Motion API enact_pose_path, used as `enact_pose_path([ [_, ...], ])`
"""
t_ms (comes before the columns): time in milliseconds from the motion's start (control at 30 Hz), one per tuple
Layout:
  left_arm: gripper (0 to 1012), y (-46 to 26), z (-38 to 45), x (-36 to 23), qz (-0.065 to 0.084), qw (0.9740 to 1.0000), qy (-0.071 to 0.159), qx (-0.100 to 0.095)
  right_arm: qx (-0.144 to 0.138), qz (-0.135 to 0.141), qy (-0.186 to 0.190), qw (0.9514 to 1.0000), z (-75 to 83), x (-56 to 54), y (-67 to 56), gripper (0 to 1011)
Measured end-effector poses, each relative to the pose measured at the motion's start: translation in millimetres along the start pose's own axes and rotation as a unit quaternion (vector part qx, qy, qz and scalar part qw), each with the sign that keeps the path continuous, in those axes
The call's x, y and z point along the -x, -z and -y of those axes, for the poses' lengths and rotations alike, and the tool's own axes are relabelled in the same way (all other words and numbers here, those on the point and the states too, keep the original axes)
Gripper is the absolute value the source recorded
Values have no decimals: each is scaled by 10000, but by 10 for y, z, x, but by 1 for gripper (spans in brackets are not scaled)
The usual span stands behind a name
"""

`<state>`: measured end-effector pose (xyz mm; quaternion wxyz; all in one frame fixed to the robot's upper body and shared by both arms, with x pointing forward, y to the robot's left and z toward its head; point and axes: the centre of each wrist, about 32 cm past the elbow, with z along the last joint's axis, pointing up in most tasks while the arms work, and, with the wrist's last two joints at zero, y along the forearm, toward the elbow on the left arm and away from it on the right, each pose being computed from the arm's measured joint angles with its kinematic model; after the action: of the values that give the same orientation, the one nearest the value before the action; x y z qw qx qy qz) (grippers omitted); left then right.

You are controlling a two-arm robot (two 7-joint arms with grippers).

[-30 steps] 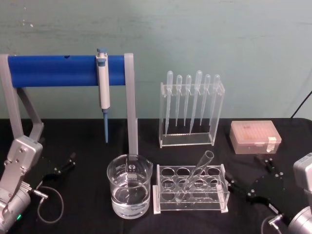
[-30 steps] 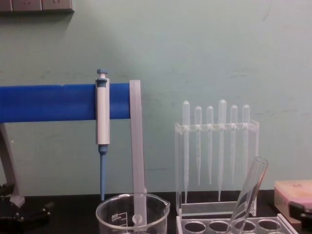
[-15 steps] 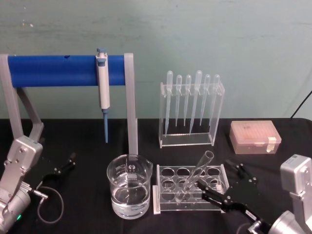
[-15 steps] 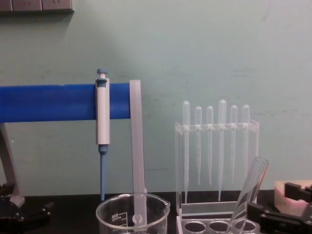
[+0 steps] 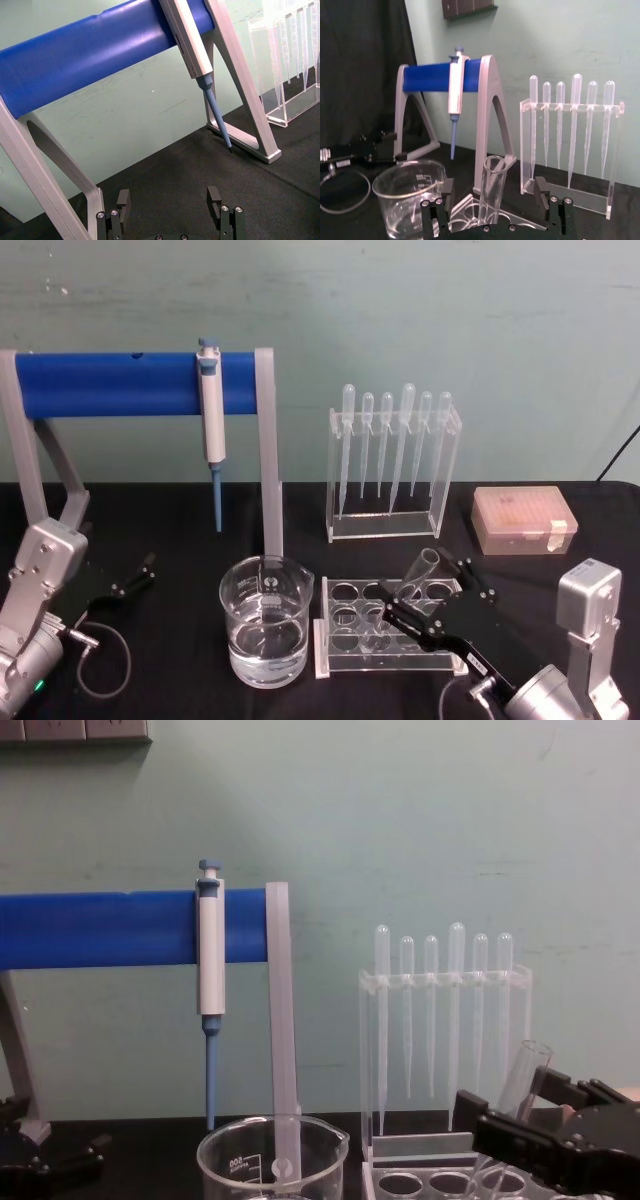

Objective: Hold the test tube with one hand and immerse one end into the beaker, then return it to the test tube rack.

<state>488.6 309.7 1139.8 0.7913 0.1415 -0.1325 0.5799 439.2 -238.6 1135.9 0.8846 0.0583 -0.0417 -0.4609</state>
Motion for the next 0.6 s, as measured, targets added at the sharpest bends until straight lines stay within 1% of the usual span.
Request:
enact_pose_path([
  [100, 1000, 0, 0, 0, 0, 10000, 0, 0, -133, -163, 21, 9998, -8, 30, 44, 1004],
  [133, 1000, 0, 0, 0, 0, 10000, 0, 0, -133, -163, 21, 9998, -8, 30, 44, 1004],
  [267, 1000, 0, 0, 0, 0, 10000, 0, 0, -199, -334, 24, 9992, 1, 55, 68, 1004],
  [367, 1000, 0, 0, 0, 0, 10000, 0, 0, -209, -396, 19, 9990, 10, 63, 80, 1004],
  [433, 1000, 0, 0, 0, 0, 10000, 0, 0, -208, -431, 23, 9989, 22, 66, 92, 984],
  [533, 1000, 0, 0, 0, 0, 10000, 0, 0, -200, -457, 36, 9987, 41, 72, 104, 918],
  [567, 1000, 0, 0, 0, 0, 10000, 0, 0, -199, -454, 41, 9988, 48, 76, 105, 872],
  [600, 1000, 0, 0, 0, 0, 10000, 0, 0, -199, -448, 41, 9988, 52, 78, 105, 854],
])
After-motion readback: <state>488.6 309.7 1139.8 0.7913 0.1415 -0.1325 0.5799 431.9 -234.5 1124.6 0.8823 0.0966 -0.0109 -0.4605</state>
